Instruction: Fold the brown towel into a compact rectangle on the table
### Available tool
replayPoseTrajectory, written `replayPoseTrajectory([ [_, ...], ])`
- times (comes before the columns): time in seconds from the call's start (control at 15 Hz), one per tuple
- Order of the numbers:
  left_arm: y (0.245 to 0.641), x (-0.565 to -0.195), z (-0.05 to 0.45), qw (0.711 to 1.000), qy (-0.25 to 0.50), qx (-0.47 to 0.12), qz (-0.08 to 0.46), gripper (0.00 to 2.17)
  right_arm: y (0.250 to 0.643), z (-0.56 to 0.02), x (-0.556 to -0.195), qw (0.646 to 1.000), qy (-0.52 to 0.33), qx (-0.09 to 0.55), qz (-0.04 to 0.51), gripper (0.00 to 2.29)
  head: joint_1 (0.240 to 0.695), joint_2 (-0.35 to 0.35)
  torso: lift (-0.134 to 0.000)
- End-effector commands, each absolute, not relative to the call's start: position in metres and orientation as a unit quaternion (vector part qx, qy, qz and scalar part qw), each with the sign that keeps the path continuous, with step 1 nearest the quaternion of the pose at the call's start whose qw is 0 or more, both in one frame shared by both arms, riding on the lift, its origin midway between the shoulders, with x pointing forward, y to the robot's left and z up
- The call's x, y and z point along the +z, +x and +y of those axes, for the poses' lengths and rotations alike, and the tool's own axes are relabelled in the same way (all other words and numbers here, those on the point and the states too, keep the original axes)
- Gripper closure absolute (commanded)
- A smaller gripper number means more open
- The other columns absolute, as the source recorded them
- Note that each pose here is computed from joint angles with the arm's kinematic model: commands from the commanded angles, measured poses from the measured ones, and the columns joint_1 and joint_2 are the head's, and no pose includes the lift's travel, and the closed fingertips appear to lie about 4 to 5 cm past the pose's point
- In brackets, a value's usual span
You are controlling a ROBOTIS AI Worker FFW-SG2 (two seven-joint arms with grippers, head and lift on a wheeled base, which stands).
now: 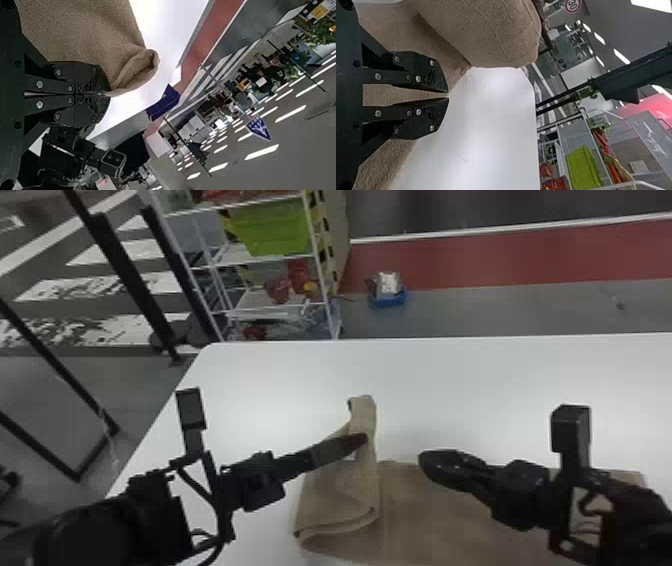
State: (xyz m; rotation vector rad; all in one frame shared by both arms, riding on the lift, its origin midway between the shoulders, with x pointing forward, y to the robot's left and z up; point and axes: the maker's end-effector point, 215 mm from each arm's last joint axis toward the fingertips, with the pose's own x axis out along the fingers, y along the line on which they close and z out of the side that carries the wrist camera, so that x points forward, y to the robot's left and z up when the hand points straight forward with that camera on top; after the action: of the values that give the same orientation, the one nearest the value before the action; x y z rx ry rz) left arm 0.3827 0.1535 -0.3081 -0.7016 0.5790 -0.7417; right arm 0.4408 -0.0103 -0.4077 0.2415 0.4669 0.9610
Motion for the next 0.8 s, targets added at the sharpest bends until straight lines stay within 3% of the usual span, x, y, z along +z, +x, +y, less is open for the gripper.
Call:
replayPoseTrajectory([
  [0.0, 0.377, -0.310, 0.137, 0.822, -0.333, -0.363, 0.284, 1.42, 0.456, -0.049, -0.403, 0.874, 0.117, 0.423, 0.211, 0.92, 0.695, 0.219, -0.124],
  [0.13, 0.373, -0.318, 0.117, 0.815, -0.326, -0.373, 0.300, 1.42, 0.459, -0.074, -0.404, 0.882, 0.124, 0.403, 0.209, 0.92, 0.695, 0.145, -0.124],
  [0.47, 0.366, -0.342, 0.072, 0.798, -0.315, -0.392, 0.332, 1.42, 0.450, -0.084, -0.406, 0.885, 0.131, 0.398, 0.204, 0.92, 0.695, 0.035, -0.124],
  [0.73, 0.378, -0.349, 0.057, 0.811, -0.303, -0.390, 0.315, 1.42, 0.440, -0.085, -0.408, 0.880, 0.145, 0.404, 0.205, 0.91, 0.695, -0.031, -0.124],
])
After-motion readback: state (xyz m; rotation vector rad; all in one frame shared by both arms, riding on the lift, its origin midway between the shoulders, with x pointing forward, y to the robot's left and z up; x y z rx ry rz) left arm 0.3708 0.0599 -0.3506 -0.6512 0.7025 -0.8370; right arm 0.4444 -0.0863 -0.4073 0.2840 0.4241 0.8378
